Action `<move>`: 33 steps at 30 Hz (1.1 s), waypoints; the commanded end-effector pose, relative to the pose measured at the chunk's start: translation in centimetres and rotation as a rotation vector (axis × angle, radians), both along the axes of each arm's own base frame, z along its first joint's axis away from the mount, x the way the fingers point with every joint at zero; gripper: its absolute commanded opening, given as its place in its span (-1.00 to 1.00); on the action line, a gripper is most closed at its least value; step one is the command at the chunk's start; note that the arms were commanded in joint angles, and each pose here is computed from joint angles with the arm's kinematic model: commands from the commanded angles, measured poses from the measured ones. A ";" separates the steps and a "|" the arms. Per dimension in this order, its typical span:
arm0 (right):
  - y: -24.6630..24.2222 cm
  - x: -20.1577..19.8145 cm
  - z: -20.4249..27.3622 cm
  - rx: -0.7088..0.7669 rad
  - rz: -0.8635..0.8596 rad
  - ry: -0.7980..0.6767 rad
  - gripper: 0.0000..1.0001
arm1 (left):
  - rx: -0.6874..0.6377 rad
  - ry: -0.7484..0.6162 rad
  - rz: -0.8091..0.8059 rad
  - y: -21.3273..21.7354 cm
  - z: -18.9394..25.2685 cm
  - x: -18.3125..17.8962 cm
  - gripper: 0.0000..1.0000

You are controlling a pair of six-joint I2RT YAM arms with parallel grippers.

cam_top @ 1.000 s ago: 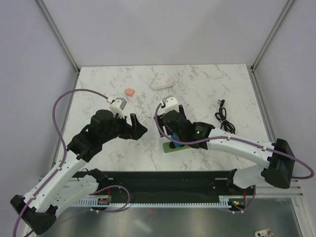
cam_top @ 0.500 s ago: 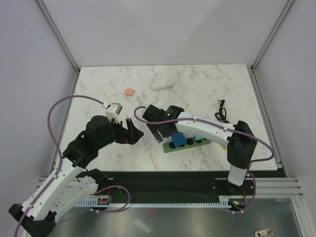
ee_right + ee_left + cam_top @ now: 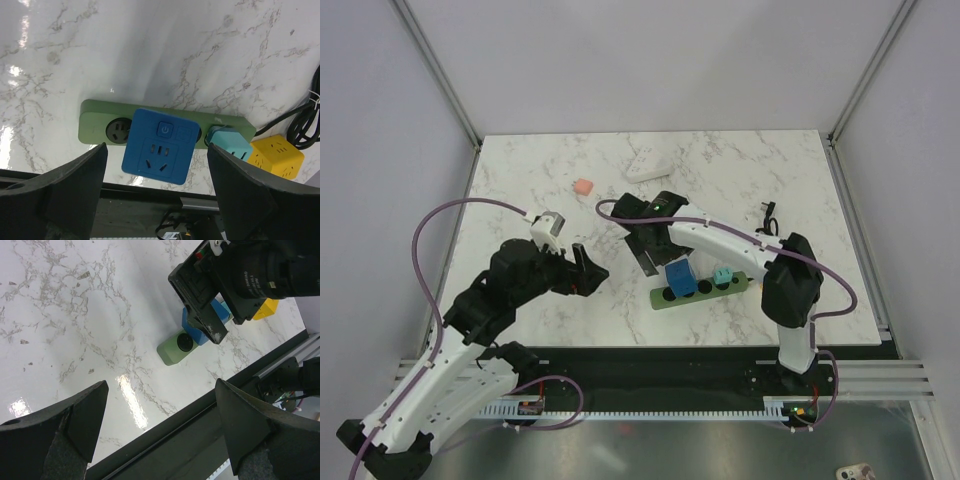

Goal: Insert the plug

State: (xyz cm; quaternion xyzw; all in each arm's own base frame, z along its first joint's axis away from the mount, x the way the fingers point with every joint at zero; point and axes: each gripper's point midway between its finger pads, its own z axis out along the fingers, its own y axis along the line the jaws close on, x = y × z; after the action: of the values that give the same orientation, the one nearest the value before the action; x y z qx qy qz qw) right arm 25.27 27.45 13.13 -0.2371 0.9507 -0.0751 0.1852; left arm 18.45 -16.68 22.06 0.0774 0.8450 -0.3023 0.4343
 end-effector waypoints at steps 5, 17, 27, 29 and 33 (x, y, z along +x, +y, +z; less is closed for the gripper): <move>-0.8 0.7 -0.6 -0.030 -0.052 0.085 0.76 | 0.018 -0.056 -0.011 0.3 0.5 0.2 0.90; -2.3 -0.1 -2.0 -0.069 -0.097 0.201 0.74 | 0.016 -0.077 -0.003 0.6 0.9 0.1 0.90; -2.9 -1.4 -3.1 -0.040 -0.102 0.283 0.65 | 0.011 -0.078 -0.005 0.6 1.0 0.1 0.89; -2.9 -1.3 -3.1 -0.030 -0.099 0.281 0.65 | 0.008 -0.078 -0.003 0.6 1.0 0.0 0.89; -2.6 -1.2 -3.1 0.001 -0.095 0.282 0.38 | 0.001 -0.078 -0.001 0.6 1.1 0.0 0.88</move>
State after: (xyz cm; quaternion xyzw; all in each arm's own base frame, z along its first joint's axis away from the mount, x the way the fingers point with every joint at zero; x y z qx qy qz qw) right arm 23.96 24.49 8.44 -0.2047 0.9753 -0.0780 0.0271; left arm 18.11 -16.35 22.64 0.0843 0.8353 -0.3047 0.4499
